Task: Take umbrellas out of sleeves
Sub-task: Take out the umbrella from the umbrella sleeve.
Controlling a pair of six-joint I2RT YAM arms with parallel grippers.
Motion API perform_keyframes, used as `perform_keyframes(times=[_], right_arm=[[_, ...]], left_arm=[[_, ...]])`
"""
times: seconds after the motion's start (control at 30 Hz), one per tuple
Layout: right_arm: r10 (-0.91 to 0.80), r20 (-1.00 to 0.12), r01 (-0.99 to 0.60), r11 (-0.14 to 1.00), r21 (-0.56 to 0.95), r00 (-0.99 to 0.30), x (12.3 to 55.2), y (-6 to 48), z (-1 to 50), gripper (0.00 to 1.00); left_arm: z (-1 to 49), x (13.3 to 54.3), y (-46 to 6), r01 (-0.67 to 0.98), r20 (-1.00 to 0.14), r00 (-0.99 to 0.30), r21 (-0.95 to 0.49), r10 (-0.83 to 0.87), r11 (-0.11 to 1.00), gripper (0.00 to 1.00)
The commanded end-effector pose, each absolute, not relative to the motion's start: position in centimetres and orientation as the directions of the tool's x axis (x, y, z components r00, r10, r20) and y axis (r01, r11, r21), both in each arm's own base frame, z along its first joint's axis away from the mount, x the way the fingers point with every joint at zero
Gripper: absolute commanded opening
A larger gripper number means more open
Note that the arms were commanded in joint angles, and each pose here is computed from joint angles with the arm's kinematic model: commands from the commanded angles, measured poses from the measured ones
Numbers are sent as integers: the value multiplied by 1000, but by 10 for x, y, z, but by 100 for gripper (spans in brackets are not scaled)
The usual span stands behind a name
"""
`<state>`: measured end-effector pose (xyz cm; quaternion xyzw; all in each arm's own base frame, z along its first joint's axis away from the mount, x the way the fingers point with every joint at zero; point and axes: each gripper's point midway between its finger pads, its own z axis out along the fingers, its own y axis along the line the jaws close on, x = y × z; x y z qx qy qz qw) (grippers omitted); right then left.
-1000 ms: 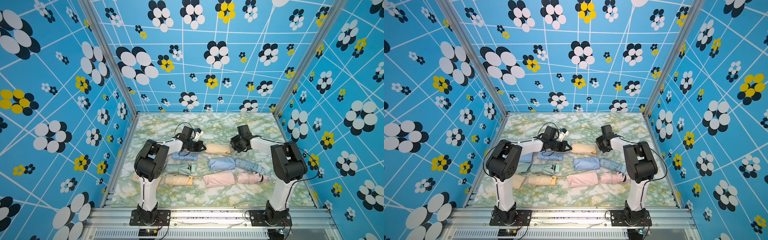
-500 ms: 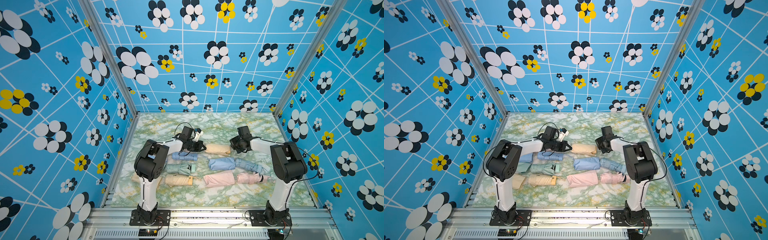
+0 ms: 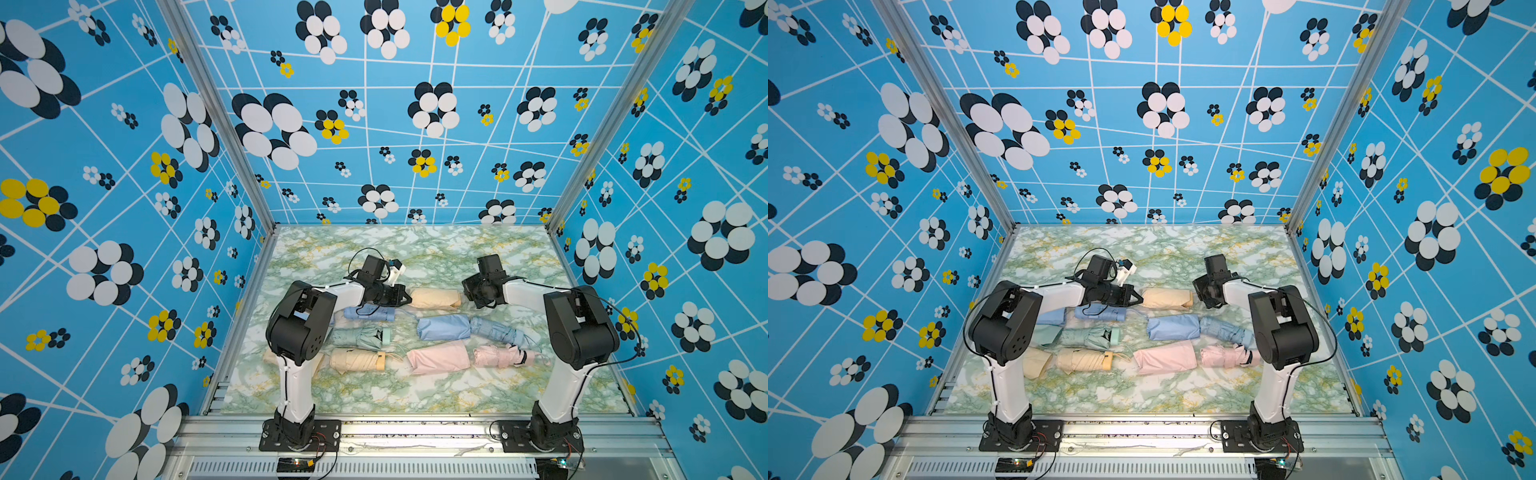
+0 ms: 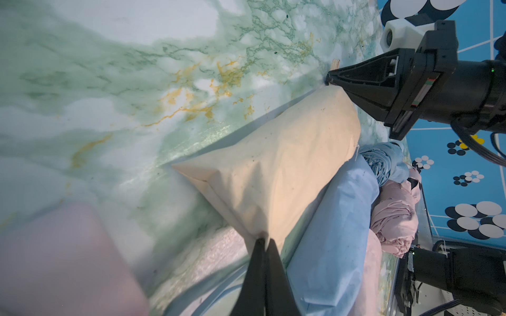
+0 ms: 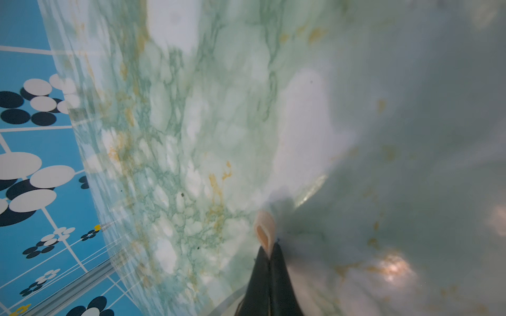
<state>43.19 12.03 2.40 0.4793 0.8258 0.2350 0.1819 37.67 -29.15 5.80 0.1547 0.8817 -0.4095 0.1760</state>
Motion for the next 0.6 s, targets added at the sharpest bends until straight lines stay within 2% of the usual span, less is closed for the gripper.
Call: perform_keyframes(times=[0.0,0.57], right_arm=[[892,-125,715,426,554,-434,431,100,31,0],[903,-152,727,416,547,-402,424,76,36,0]], left_arm=[[71,372,-291,428,-454,-883,-668,122,610,0],[72,367,-290,416,-445,-888,-677,113,607,0]])
